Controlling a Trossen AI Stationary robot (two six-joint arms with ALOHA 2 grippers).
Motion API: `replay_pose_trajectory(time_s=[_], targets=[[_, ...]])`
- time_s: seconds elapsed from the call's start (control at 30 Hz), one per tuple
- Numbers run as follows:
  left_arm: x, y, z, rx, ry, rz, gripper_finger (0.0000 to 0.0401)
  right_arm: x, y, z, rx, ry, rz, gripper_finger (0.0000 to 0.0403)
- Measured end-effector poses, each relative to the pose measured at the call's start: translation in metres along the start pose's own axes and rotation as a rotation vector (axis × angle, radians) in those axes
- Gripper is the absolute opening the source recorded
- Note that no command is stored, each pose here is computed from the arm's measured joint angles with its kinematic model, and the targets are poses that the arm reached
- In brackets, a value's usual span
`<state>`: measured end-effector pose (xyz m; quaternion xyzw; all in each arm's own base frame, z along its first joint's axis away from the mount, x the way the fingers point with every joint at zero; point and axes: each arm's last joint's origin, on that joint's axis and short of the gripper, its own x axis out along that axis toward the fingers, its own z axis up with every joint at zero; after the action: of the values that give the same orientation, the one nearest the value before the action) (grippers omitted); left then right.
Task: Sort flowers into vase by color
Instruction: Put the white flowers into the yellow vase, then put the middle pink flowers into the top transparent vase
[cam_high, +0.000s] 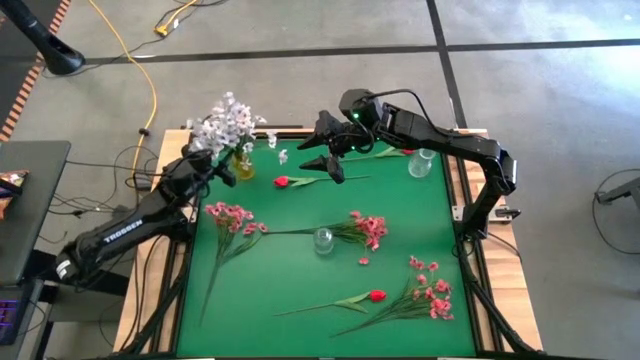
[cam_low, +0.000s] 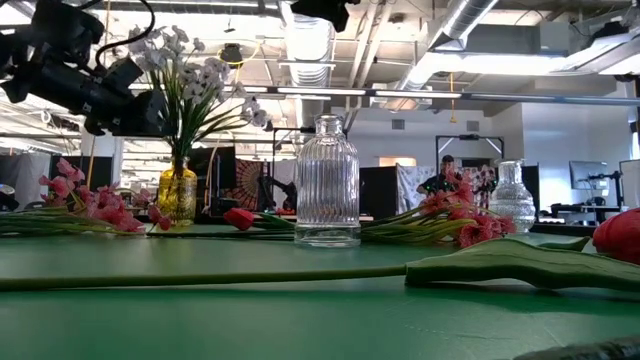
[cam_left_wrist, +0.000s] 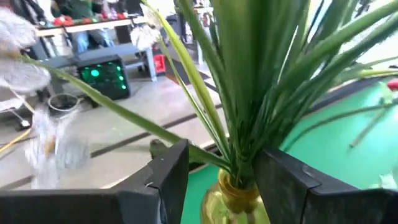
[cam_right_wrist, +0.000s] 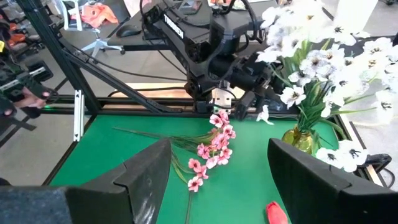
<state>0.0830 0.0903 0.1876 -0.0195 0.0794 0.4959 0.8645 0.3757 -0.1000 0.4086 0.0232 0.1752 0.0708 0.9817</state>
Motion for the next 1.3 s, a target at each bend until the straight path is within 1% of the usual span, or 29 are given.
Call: replay_pose_trajectory(time_s=[0.23, 0.43, 0.5, 0.63, 0.7, 0.87, 1.0, 1.1, 1.2, 1.3], targets=[[-0.004, -0.002, -0.003, -0.018, 0.061, -0.120, 0.0162, 0.000, 0.000, 0.000, 0.000, 0.000, 0.000, 0.0295], [-0.008, 0.000, 0.009, -0.027, 0.104, -0.089, 0.0162, 0.000, 0.000, 0.000, 0.000, 0.000, 0.000, 0.0295], [-0.010, 0.000, 0.014, -0.049, 0.120, -0.091, 0.0162, 0.000, 0.000, 0.000, 0.000, 0.000, 0.000, 0.0295], [-0.014, 0.000, 0.022, -0.108, 0.160, -0.130, 0.0162, 0.000, 0.000, 0.000, 0.000, 0.000, 0.000, 0.0295], [-0.017, 0.000, 0.029, -0.139, 0.177, -0.166, 0.0162, 0.000, 0.000, 0.000, 0.000, 0.000, 0.000, 0.0295], [-0.028, -0.002, 0.046, -0.180, 0.227, -0.305, 0.0162, 0.000, 0.000, 0.000, 0.000, 0.000, 0.000, 0.0295], [-0.040, -0.005, 0.056, -0.177, 0.307, -0.431, 0.0162, 0.000, 0.001, 0.000, 0.000, 0.000, 0.002, 0.0295], [-0.048, -0.007, 0.064, -0.186, 0.338, -0.555, 0.0162, 0.000, 0.001, 0.000, 0.000, 0.000, 0.002, 0.0295], [-0.054, -0.011, 0.072, -0.234, 0.348, -0.709, 0.0162, 0.000, 0.001, 0.000, 0.000, 0.000, 0.002, 0.0295], [-0.061, -0.013, 0.081, -0.268, 0.350, -0.839, 0.0162, 0.000, 0.001, 0.001, 0.007, -0.005, 0.001, 0.0295]])
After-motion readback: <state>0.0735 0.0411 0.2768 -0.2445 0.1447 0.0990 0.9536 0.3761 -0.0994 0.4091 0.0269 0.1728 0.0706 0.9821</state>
